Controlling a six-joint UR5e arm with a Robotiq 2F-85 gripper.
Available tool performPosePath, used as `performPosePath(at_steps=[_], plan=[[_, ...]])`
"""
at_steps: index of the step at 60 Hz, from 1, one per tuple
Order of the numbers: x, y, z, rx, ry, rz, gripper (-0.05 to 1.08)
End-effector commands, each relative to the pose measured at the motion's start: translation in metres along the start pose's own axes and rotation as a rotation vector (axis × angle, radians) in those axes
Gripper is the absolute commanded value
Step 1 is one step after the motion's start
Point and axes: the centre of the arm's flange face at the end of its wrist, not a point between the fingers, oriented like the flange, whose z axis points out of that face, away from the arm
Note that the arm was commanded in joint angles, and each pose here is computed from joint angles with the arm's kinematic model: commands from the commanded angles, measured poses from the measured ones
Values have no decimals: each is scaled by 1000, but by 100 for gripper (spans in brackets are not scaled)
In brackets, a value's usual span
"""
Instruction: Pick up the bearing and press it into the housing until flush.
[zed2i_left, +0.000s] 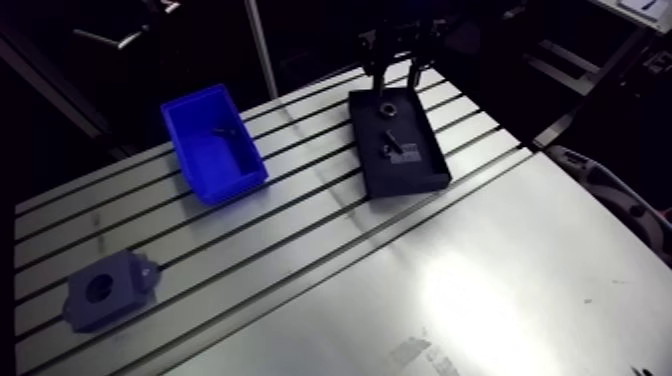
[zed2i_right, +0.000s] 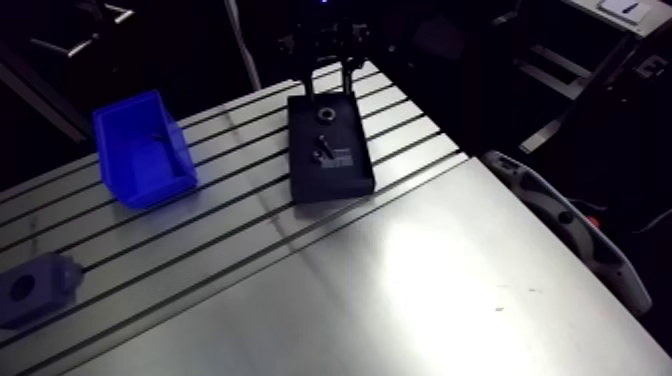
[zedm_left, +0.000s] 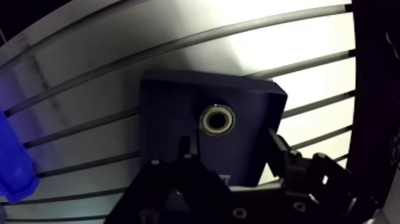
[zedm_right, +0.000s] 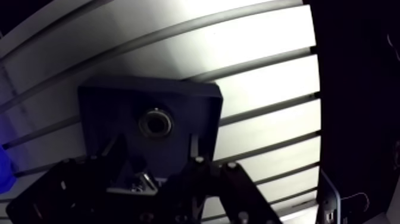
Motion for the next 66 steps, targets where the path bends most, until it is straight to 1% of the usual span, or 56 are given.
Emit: performPosePath(at_steps=[1,2,12,27,42,66], plan=[[2,-2,8,1,0,-3,37],[2,-3,10,3,-2,-3,37],[3,-4,15,5,-10,-5,37],[3,-5,18,4,-5,-7,37],[3,-5,28,8,-20,-7,39],[3,-6,32,10,-26,-8,43]])
